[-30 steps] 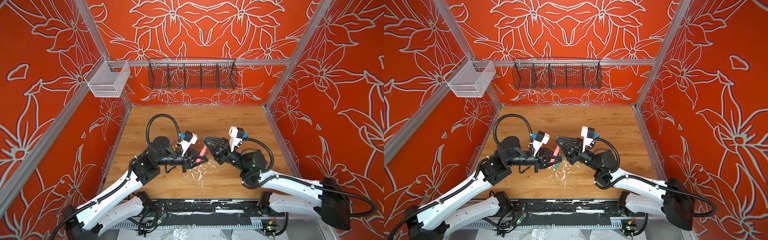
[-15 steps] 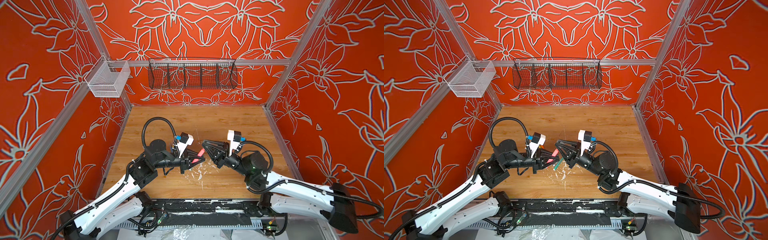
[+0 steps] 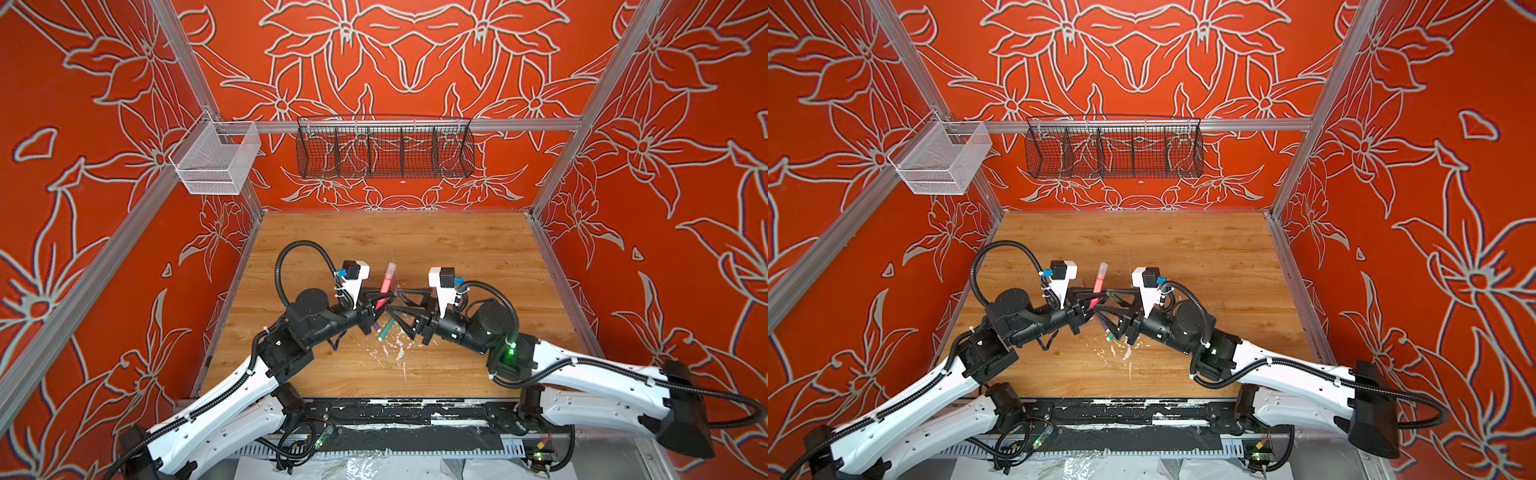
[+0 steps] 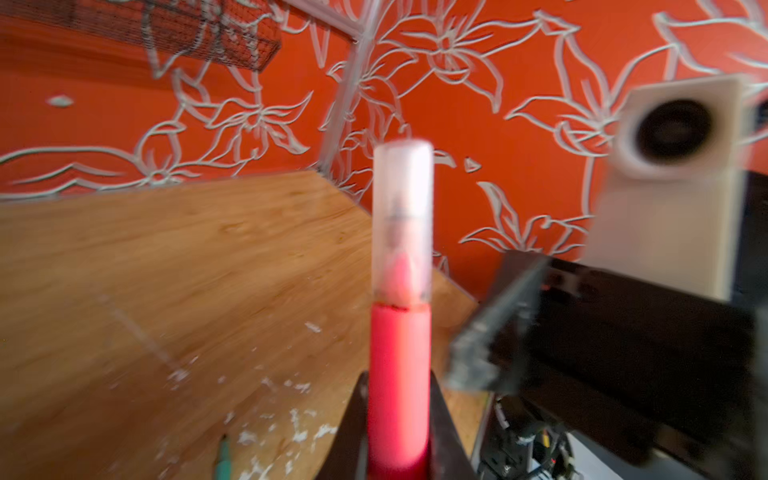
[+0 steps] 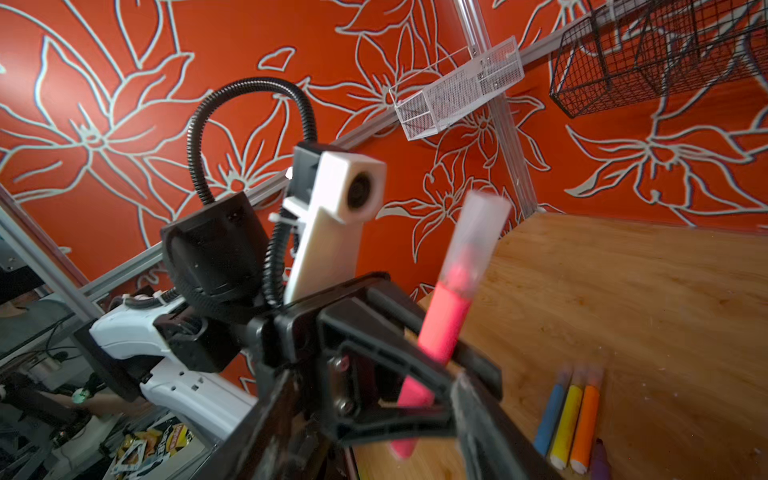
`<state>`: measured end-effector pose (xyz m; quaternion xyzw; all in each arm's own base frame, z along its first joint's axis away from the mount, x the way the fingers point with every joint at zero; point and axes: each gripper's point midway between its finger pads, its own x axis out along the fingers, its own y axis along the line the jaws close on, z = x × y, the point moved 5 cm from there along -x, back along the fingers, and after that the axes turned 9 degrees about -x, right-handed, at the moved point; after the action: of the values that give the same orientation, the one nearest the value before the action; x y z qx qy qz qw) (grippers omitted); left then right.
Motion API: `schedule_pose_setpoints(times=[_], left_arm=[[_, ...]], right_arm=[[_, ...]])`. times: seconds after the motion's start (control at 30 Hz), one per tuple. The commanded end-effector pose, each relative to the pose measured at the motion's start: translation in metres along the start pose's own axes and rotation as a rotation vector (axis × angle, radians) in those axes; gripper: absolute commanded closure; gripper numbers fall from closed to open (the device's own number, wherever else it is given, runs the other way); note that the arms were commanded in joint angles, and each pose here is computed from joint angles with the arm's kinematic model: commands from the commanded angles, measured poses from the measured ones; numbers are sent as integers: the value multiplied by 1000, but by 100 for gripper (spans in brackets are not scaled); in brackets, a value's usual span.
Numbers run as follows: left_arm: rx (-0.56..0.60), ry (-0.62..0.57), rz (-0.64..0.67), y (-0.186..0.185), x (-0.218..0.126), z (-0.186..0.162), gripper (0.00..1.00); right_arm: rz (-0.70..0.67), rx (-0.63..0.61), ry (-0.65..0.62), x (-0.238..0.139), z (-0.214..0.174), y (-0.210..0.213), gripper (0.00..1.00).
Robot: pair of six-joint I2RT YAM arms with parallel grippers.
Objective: Insert the pens into the pen caps
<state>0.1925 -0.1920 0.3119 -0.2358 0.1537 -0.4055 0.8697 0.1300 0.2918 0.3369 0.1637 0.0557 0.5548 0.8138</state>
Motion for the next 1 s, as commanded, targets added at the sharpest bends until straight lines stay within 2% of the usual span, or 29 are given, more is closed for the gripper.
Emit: schedule_pose_setpoints(times=[0.0, 0.13, 0.33, 0.53, 0.63, 0.8, 0.97], left_arm=[[-26, -160, 106, 16, -5, 15, 100], [-5, -135, 115, 18, -6, 3, 100], [136, -104, 110, 8, -4, -13, 100], [218, -83, 132, 5, 1, -20, 100], [229, -82, 125, 3, 1, -22, 100], [252, -82, 100, -4, -1, -22, 100], [258, -80, 87, -6, -2, -23, 100]], right_arm=[[-29, 1, 128, -19, -17, 1, 33], [-121, 32, 116, -33, -9, -7, 33], [-284, 106, 134, -26, -5, -23, 40], [-307, 109, 119, -6, 9, -23, 41], [-299, 105, 97, 0, 18, -20, 41], [-371, 86, 57, 2, 31, -27, 41], [-373, 96, 78, 18, 44, -35, 42]])
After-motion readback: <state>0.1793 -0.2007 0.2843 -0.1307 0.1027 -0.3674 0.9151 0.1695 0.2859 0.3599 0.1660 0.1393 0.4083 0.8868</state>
